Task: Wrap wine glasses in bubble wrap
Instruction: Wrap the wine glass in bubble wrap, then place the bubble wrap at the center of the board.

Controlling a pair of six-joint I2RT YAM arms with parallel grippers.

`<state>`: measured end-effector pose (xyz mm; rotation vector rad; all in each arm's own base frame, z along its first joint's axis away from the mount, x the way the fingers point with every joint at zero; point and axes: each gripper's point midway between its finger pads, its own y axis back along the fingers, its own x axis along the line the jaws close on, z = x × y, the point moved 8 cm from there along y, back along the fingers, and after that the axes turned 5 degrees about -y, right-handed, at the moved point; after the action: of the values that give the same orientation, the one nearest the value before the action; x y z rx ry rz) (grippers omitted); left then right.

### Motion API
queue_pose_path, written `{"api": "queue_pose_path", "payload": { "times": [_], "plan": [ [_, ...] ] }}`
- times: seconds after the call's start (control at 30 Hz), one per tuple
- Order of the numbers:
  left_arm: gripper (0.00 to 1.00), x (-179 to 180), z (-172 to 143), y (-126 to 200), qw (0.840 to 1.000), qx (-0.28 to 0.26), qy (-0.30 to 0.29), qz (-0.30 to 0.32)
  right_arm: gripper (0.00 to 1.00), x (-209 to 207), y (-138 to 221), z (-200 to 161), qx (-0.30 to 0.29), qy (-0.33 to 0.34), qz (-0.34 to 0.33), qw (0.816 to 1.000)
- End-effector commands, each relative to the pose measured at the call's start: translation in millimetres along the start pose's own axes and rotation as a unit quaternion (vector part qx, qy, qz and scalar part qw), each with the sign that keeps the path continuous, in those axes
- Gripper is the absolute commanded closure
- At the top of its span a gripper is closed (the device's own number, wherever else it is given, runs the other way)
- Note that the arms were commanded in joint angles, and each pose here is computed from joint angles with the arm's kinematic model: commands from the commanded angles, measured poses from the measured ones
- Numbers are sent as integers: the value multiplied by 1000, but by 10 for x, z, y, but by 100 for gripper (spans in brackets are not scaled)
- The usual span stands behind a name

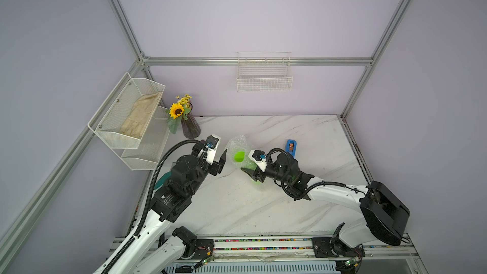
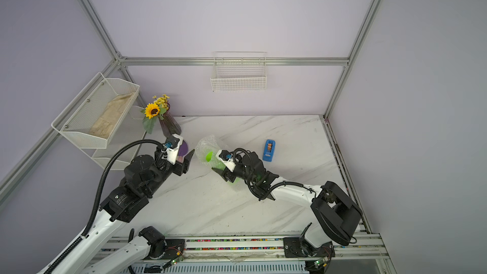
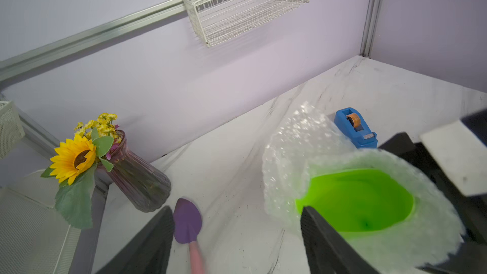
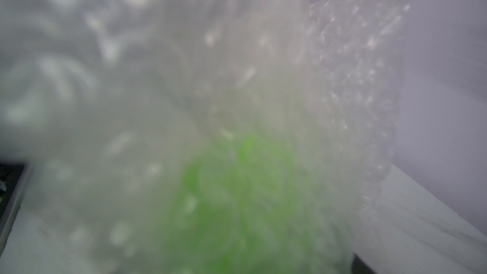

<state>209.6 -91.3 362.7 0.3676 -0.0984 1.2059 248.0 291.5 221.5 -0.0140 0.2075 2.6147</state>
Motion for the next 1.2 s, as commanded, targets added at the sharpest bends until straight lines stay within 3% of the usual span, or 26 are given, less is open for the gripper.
{"api": "queue_pose_path", "payload": {
  "times": [0.0,0.07,0.2,0.37,0.53,0.73,0.93,1.17],
  "plan": [
    [19,-24,139,45,988,29,86,-123,42,52,95,206,-138,2,15,990],
    [16,-70,118,13,979,42,94,-177,44,96,96,91,-152,8,32,988],
    [12,-79,110,-47,968,43,106,-224,45,149,138,-141,-185,7,47,982],
    [9,-243,126,-259,935,47,128,-329,47,152,163,-380,-188,-11,36,982],
    [8,-474,-16,-449,910,101,92,-391,47,141,160,-404,-180,-10,28,983],
    [7,-678,-44,-643,898,128,53,-417,47,127,149,-416,-169,-12,23,985],
    [6,-804,74,-615,885,116,36,-449,47,114,104,-430,-163,-21,21,986],
    [6,-968,-98,-644,877,169,1,-450,46,95,75,-421,-157,-21,15,987]
  ]
}}
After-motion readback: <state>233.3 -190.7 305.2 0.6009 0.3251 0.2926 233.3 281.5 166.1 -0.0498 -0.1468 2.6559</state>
